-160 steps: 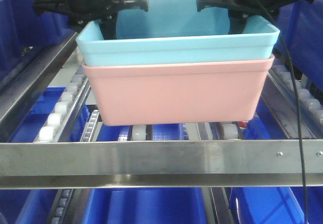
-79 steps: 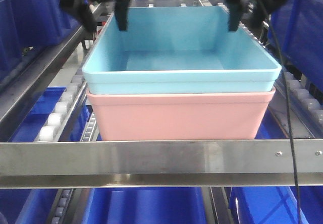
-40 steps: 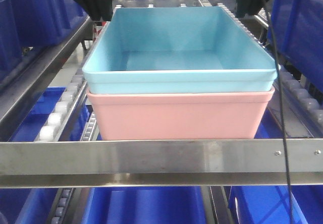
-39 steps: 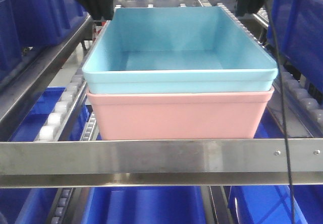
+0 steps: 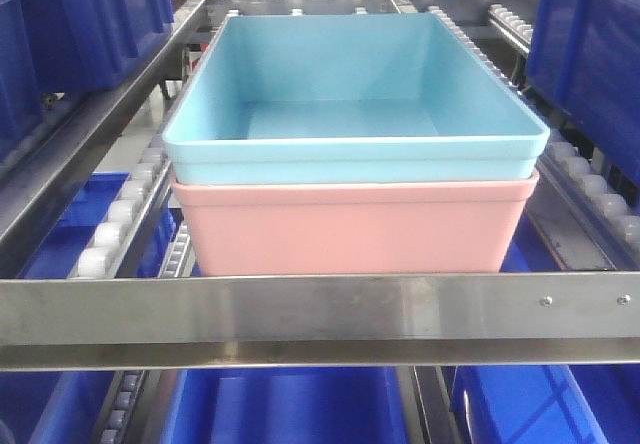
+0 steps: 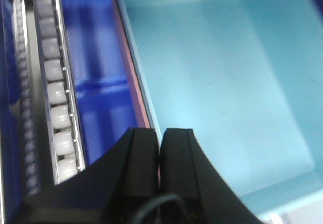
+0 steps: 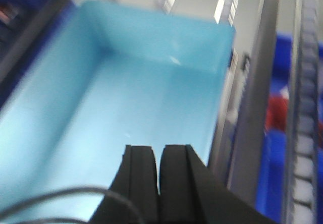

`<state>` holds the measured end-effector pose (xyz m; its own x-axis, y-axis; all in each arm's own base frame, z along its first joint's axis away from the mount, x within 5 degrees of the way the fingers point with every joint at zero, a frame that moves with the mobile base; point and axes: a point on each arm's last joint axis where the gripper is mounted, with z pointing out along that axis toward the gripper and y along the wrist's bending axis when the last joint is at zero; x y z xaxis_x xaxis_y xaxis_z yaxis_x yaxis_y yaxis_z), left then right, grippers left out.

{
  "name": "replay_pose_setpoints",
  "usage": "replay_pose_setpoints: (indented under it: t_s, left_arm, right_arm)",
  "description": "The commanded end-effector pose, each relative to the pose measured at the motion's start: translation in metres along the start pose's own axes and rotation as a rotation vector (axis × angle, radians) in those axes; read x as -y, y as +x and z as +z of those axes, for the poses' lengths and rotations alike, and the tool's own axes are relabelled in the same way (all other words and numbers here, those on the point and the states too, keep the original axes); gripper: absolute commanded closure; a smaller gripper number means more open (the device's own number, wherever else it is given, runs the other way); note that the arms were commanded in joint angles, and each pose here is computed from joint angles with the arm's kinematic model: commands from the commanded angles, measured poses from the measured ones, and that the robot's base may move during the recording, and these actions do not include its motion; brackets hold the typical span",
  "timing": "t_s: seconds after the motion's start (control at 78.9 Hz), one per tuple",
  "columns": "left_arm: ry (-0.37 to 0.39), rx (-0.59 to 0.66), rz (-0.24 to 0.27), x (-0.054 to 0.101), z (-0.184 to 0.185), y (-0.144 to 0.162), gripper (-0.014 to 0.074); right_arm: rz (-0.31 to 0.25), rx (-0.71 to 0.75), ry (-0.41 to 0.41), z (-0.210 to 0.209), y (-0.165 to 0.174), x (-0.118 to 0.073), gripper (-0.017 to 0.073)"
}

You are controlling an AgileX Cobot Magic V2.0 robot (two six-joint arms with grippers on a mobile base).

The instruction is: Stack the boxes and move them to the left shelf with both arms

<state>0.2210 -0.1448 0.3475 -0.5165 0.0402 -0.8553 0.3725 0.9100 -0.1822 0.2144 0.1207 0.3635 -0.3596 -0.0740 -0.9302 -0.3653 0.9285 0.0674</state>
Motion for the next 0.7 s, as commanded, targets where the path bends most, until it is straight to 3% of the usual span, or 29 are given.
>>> replay_pose_setpoints:
  t_s: [0.0, 0.19, 0.253, 0.405, 0.684]
  left_arm:
    - [0.121, 0.242, 0.018, 0.005, -0.043, -0.009, 0.0594]
    - [0.232, 0.446, 0.046, -0.007, -0.091, 0.033, 0.0594]
    - [0.237, 0.477, 0.079, -0.012, -0.102, 0.049, 0.0594]
    - [0.247, 0.525, 0.078, -0.025, -0.123, 0.085, 0.0594]
    - [0.257, 0.559, 0.076, -0.028, -0.131, 0.091, 0.0594]
  right_arm:
    - [-0.038, 0.220, -0.104, -0.036, -0.008, -0.003, 0.0509]
    - [-0.053, 0.398, -0.220, -0.087, 0.035, 0.002, 0.0509]
    - [-0.072, 0.426, -0.236, -0.098, 0.054, 0.005, 0.0509]
    - [-0.084, 0.460, -0.241, -0.116, 0.088, 0.011, 0.0509]
    - [-0.083, 0.460, -0.236, -0.119, 0.096, 0.013, 0.0510]
